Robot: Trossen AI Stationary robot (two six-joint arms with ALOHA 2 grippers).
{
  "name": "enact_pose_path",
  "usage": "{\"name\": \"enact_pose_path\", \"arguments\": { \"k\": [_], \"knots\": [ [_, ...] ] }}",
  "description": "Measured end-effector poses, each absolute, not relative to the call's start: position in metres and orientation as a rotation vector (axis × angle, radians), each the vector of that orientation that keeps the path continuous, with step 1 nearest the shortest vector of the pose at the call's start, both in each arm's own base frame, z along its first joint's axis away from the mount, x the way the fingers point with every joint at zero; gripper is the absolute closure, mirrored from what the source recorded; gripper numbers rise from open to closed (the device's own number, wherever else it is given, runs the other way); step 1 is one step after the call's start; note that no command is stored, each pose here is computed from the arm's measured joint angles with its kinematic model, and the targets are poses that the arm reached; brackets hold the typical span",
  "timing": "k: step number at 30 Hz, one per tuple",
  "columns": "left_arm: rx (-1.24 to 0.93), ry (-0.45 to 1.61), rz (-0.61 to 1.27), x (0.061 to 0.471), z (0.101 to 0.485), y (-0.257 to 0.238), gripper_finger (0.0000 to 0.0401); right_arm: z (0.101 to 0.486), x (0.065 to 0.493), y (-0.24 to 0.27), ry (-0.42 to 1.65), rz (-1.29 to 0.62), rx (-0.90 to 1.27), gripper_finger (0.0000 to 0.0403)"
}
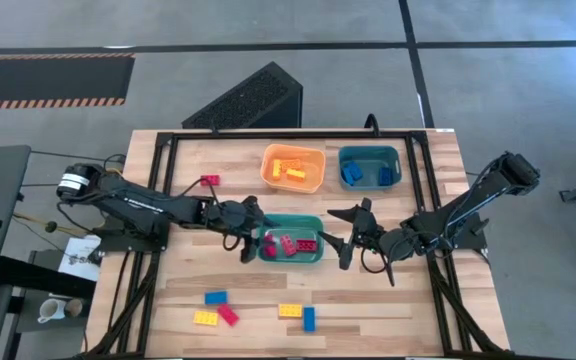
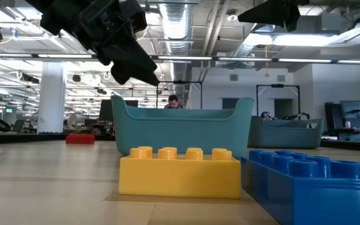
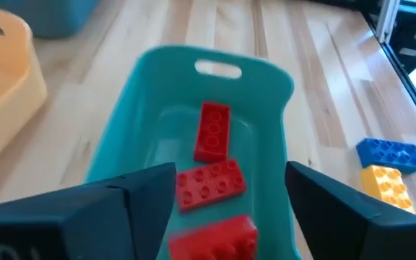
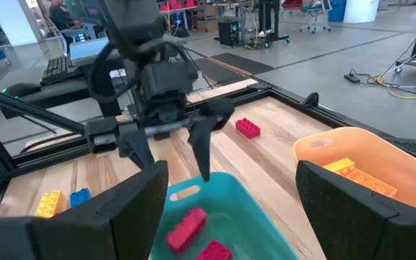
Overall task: Sort & place blocks by color
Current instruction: Put the yellow game piece into the yellow bin
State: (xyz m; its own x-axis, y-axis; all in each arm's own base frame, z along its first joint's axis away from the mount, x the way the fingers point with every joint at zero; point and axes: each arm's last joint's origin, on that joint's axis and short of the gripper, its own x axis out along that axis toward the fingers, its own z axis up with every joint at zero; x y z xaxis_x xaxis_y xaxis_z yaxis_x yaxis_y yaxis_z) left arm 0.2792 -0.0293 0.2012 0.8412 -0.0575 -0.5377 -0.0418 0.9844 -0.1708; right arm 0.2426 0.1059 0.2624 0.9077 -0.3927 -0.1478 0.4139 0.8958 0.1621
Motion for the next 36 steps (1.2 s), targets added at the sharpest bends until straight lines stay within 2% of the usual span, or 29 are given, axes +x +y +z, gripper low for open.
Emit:
{"name": "enact_pose_path", "arguments": {
  "k": [5, 11, 15, 23, 36],
  "knots": [
    [-0.131, 0.474, 0.002, 0.272, 0.226, -0.028, 0.0158, 0.263, 0.243, 0.106, 0.099, -0.418, 0.235, 0.0078],
    [-0.068, 0.235, -0.013, 0.252, 0.265, -0.027, 0.0185, 0.268, 0.240, 0.114, 0.074, -0.372, 0.223, 0.0078],
    [-0.035, 0.129, -0.032, 0.237, 0.274, -0.027, 0.0202, 0.267, 0.239, 0.116, 0.074, -0.371, 0.253, 0.0078],
    [-0.051, 0.040, -0.047, 0.212, 0.266, -0.026, 0.0214, 0.261, 0.243, 0.118, 0.082, -0.383, 0.283, 0.0078],
    [-0.084, 0.052, -0.080, 0.198, 0.252, -0.032, 0.0214, 0.259, 0.247, 0.108, 0.089, -0.416, 0.278, 0.0078]
  ]
}}
